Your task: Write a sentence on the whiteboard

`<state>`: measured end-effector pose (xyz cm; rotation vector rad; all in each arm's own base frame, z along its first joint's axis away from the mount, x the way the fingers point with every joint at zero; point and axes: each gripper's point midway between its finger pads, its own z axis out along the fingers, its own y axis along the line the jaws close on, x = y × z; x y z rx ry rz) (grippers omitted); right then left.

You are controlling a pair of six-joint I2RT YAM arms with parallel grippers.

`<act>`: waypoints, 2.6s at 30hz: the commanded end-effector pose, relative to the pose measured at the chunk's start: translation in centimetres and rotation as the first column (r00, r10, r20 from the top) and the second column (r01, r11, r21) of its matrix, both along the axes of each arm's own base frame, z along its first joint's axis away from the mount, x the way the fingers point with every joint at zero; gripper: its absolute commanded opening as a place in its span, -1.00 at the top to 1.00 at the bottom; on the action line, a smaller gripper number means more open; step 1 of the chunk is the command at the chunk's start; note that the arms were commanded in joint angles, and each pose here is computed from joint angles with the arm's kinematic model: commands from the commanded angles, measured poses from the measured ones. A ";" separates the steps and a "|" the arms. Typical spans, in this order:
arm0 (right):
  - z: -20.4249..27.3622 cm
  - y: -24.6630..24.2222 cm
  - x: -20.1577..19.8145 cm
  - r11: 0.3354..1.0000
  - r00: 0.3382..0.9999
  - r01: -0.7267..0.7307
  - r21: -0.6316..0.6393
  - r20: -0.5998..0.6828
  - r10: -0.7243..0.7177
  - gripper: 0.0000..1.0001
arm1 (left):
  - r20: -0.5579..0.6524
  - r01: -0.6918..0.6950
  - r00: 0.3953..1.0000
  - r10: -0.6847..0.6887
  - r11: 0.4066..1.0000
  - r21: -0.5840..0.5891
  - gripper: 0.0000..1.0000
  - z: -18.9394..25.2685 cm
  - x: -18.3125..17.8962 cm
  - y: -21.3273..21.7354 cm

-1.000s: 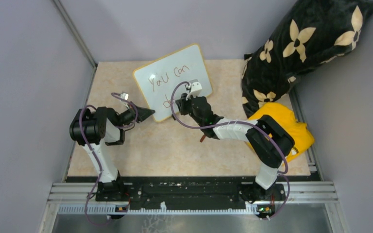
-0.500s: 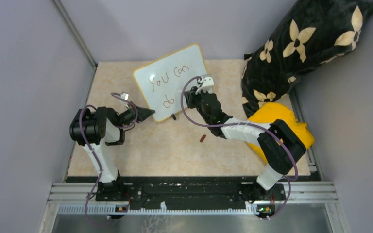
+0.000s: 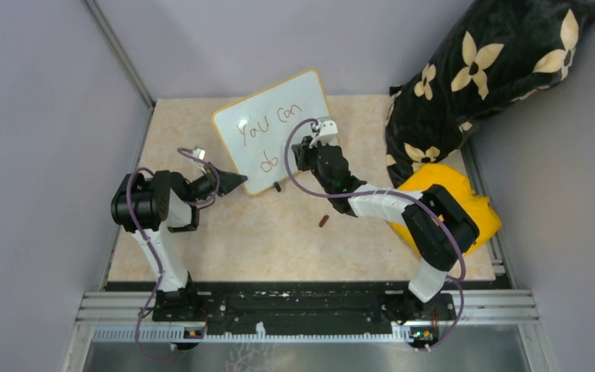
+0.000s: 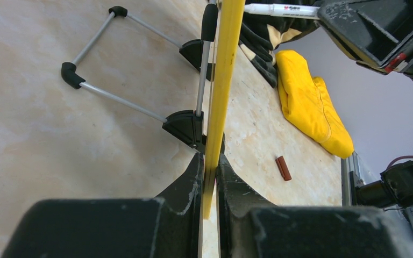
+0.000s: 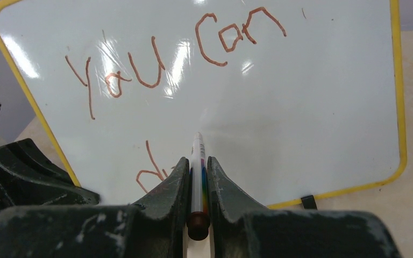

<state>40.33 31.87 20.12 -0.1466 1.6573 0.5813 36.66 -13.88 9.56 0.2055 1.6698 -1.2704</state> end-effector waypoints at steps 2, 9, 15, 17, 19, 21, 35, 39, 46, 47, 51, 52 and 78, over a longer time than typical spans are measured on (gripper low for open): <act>2.1 0.6 1.2 0.999 0.999 0.003 0.047 0.045 -0.005 1.00 | 0.059 0.029 0.998 -0.029 1.000 -0.002 1.00 0.9 -0.1 -0.4; 0.5 0.3 1.4 1.000 1.000 0.014 0.024 0.020 -0.014 1.00 | 0.060 0.030 0.998 -0.029 1.000 -0.002 1.00 1.0 -0.1 -0.5; -0.7 0.1 1.3 1.000 1.000 0.018 0.014 -0.001 -0.018 1.00 | 0.059 0.029 0.998 -0.029 1.000 -0.002 1.00 1.0 -0.1 -0.5; -1.0 0.1 1.2 1.000 1.000 0.017 0.010 -0.008 -0.017 1.00 | 0.059 0.028 0.998 -0.028 1.000 -0.003 1.00 1.0 -0.1 -0.5; -1.2 0.0 1.2 1.000 1.000 0.017 0.008 -0.012 -0.017 1.00 | 0.060 0.028 0.998 -0.028 1.000 -0.002 1.00 1.0 -0.1 -0.4; -1.4 -0.1 1.1 1.000 1.000 0.020 0.006 -0.015 -0.019 1.00 | 0.059 0.028 0.998 -0.028 1.000 -0.002 1.00 1.0 -0.1 -0.4; -3.3 -1.7 -0.5 0.999 0.998 0.034 0.001 -0.050 -0.034 1.00 | 0.058 0.027 0.998 -0.027 1.000 -0.002 1.00 0.9 -0.1 -0.4; -3.4 -2.2 -0.6 0.999 0.997 0.051 -0.008 -0.051 -0.051 1.00 | 0.058 0.028 0.998 -0.028 1.000 -0.002 1.00 1.0 -0.1 -0.5; -2.0 -3.0 -0.4 0.997 0.997 0.076 0.013 -0.024 -0.076 1.00 | 0.056 0.029 0.998 -0.028 1.000 -0.002 1.00 0.9 -0.1 -0.5; -1.6 -3.0 -0.5 0.997 0.998 0.069 0.021 -0.015 -0.068 1.00 | 0.057 0.028 0.998 -0.028 1.000 -0.002 1.00 1.0 -0.1 -0.5; -0.3 -2.4 -0.8 0.998 0.999 0.035 0.053 0.008 -0.035 1.00 | 0.056 0.028 0.998 -0.027 1.000 -0.002 1.00 1.0 -0.1 -0.5; 0.1 -2.3 -0.8 0.998 1.000 0.026 0.061 0.013 -0.027 1.00 | 0.056 0.029 0.998 -0.029 1.000 -0.003 1.00 1.0 -0.1 -0.5; -0.9 0.0 0.3 0.998 0.999 -0.034 0.046 -0.019 0.035 1.00 | 0.054 0.032 0.998 -0.032 0.999 -0.002 1.00 0.9 -0.1 -0.5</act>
